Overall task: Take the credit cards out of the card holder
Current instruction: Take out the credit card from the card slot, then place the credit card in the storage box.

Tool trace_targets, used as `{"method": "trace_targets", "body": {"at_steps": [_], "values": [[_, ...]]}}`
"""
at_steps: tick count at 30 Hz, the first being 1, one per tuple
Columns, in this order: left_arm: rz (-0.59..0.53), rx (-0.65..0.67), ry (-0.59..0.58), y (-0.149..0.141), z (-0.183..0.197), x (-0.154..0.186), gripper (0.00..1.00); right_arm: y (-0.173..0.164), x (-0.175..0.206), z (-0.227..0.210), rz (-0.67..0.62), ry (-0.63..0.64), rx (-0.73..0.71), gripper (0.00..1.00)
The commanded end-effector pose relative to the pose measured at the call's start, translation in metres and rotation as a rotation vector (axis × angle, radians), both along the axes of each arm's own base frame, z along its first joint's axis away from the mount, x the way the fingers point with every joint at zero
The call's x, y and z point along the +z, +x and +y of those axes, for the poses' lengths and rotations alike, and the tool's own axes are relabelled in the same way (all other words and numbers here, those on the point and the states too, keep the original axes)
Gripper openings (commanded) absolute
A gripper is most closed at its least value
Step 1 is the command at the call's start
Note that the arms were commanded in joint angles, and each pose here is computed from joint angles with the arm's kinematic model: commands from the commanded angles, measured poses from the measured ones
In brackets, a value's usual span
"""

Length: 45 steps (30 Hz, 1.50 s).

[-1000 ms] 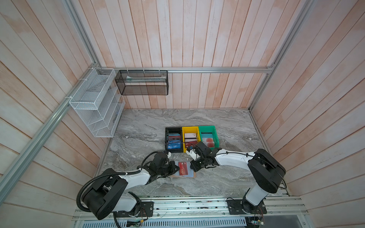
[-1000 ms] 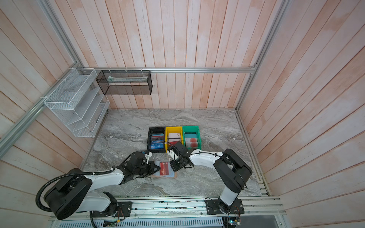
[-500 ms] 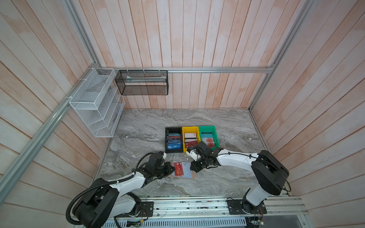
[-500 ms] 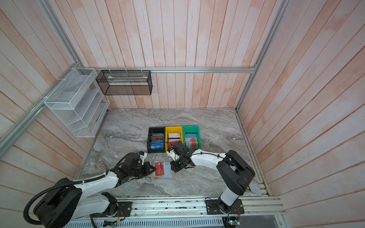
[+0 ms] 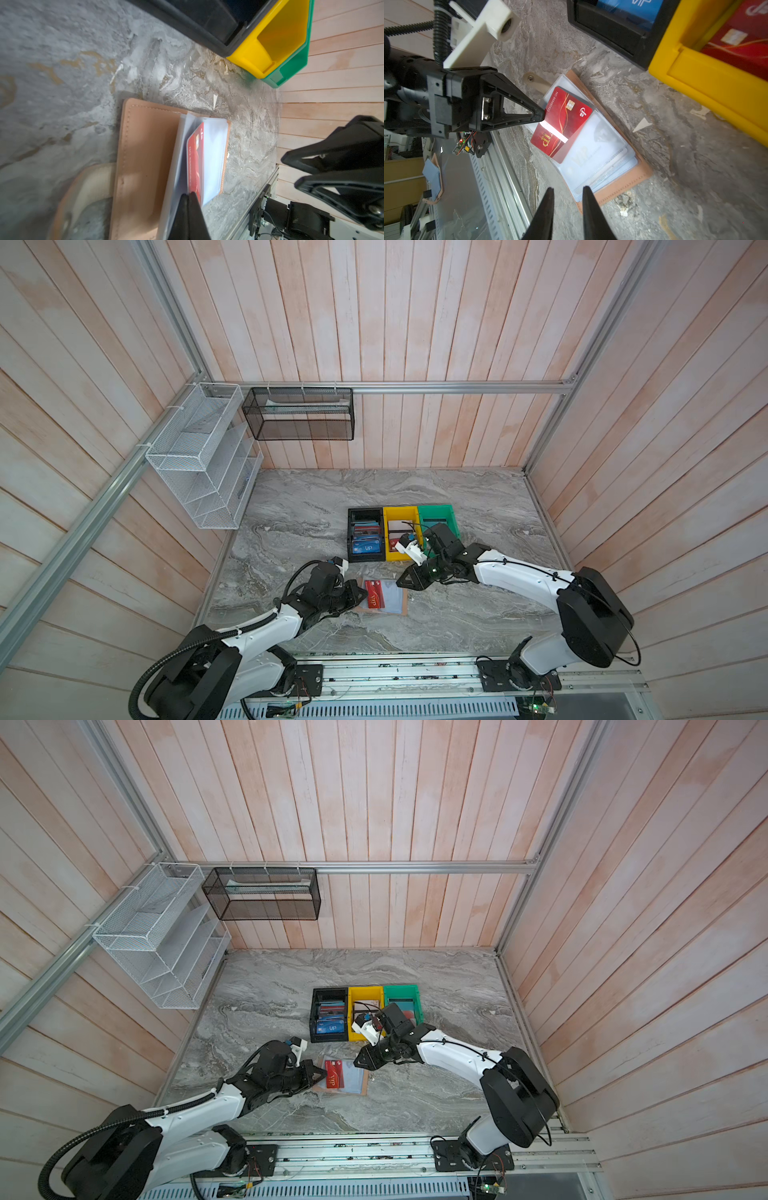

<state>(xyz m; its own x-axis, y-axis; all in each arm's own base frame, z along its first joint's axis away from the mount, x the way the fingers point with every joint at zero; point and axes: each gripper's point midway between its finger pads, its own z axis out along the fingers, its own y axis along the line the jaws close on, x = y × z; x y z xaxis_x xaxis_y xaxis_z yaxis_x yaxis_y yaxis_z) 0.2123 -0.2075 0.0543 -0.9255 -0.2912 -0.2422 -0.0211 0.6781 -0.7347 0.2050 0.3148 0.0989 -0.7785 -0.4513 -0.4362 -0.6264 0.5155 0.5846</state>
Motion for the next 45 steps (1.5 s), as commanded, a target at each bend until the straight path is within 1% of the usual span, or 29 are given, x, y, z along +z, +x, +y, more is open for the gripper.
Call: {"method": "trace_targets", "body": {"at_steps": [1, 4, 10, 15, 22, 26, 34, 45], "values": [[-0.001, 0.037, 0.097, 0.002, 0.016, -0.003, 0.0, -0.005, -0.004, 0.011, 0.05, 0.046, 0.049, 0.25], [0.002, 0.051, 0.12, 0.001, 0.023, -0.003, 0.0, -0.004, -0.01, 0.014, 0.07, 0.051, 0.059, 0.25], [-0.025, 0.047, 0.088, 0.002, 0.02, 0.008, 0.0, -0.008, -0.009, 0.024, 0.101, 0.11, 0.103, 0.25], [-0.061, 0.033, 0.039, 0.004, 0.015, 0.026, 0.0, -0.01, -0.012, 0.03, 0.129, 0.136, 0.125, 0.28], [-0.108, 0.032, -0.001, 0.007, 0.013, 0.048, 0.0, -0.01, -0.012, 0.035, 0.148, 0.157, 0.144, 0.32], [-0.127, -0.003, -0.07, 0.005, 0.003, 0.058, 0.0, -0.009, -0.014, 0.038, 0.16, 0.168, 0.153, 0.32], [-0.125, -0.036, -0.135, 0.006, -0.008, 0.06, 0.0, -0.007, -0.013, 0.049, 0.18, 0.221, 0.194, 0.35], [-0.123, -0.034, -0.146, 0.004, -0.008, 0.057, 0.0, -0.003, -0.001, 0.058, 0.17, 0.271, 0.211, 0.37]]}}
